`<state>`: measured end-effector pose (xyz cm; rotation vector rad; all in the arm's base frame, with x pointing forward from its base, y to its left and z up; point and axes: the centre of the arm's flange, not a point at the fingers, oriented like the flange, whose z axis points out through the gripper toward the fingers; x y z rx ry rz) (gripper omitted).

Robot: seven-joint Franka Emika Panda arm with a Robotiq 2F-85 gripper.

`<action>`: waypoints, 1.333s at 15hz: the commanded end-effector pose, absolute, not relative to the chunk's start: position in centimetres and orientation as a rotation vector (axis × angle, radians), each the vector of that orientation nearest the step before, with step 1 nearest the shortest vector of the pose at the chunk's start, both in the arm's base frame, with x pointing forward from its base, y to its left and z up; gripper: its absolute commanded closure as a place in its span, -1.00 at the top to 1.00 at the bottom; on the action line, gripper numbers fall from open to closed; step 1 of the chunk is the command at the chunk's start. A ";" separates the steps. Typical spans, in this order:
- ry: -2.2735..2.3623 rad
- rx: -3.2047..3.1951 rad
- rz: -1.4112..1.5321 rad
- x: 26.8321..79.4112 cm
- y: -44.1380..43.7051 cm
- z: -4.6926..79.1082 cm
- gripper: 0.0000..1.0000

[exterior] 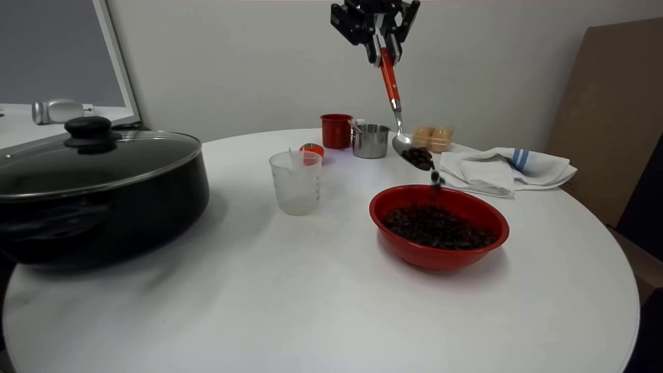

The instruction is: Use the orange spoon in the colourless cup to scoop and return some of the contents of the orange bowl

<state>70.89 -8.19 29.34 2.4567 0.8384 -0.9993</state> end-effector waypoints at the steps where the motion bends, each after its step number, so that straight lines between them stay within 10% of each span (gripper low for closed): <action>1: 0.836 2.541 -1.026 74.0 -9.3 29.8 -0.90; 20: 0.691 2.892 -0.973 76.4 -17.1 32.9 -0.90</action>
